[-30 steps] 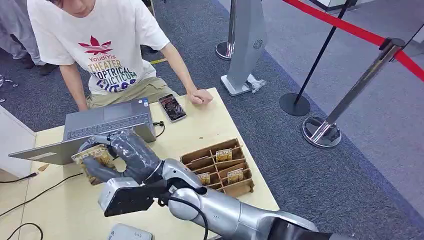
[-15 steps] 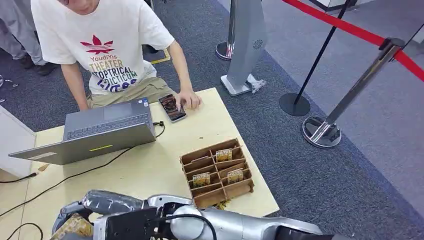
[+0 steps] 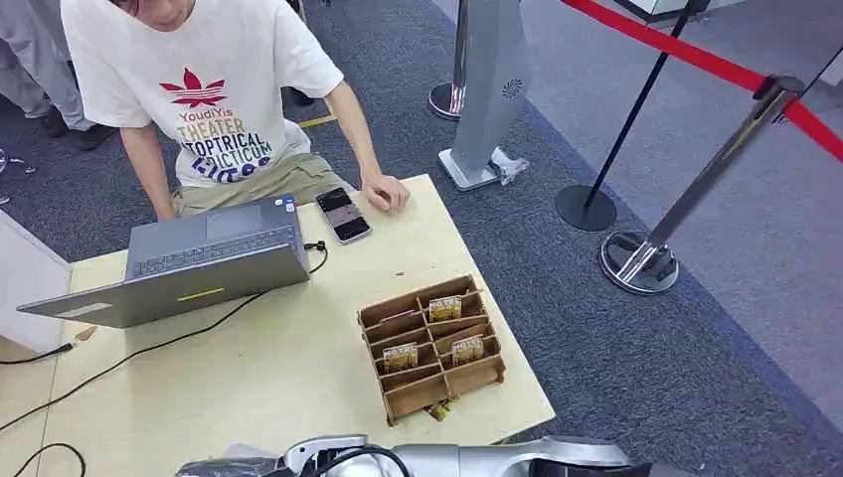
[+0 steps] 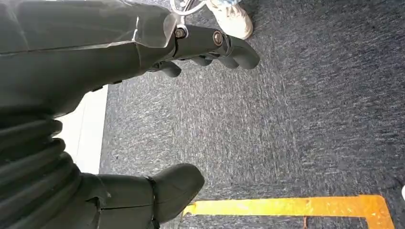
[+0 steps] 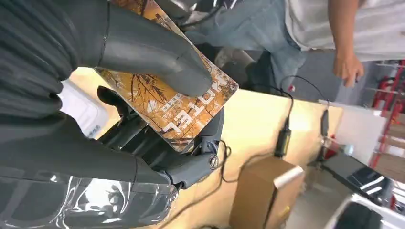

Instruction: Pass the card to the sensor for recognition and then transmit it.

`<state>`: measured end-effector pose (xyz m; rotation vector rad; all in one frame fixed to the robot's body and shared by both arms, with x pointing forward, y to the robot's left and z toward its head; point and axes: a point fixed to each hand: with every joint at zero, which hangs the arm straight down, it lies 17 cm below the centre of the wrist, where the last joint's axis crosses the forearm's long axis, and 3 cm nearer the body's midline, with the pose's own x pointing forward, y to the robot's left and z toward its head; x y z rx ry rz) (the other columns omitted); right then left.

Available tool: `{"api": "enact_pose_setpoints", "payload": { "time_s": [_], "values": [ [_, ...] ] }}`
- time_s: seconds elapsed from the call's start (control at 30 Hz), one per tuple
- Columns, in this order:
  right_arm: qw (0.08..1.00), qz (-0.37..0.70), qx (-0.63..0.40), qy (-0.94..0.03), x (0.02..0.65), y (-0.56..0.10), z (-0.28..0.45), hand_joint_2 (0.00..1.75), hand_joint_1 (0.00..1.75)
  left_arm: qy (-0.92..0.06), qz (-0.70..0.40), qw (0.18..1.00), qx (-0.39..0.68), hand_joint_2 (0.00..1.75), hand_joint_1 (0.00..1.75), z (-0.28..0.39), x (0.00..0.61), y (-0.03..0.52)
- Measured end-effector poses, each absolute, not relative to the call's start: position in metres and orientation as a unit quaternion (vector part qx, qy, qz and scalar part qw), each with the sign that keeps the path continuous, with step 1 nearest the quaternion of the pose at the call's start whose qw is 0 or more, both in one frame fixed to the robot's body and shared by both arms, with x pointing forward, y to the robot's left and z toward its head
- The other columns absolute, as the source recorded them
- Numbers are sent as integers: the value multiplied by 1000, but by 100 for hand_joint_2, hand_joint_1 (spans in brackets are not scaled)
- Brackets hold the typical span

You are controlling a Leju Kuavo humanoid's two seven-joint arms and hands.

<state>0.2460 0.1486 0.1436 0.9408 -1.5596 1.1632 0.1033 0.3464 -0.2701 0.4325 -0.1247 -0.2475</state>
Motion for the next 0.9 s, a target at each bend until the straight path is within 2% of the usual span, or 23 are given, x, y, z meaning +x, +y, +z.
{"api": "enact_pose_setpoints", "payload": {
  "time_s": [0.33, 0.9],
  "values": [
    [508, 478, 358, -621, 254, 163, 111, 175, 175, -59, -132, 966, 213, 175, 0, -269, 111, 341],
    [582, 416, 268, -645, 318, 152, 82, 175, 175, -52, -146, 966, 206, 175, 0, -266, 126, 334]
  ]
}}
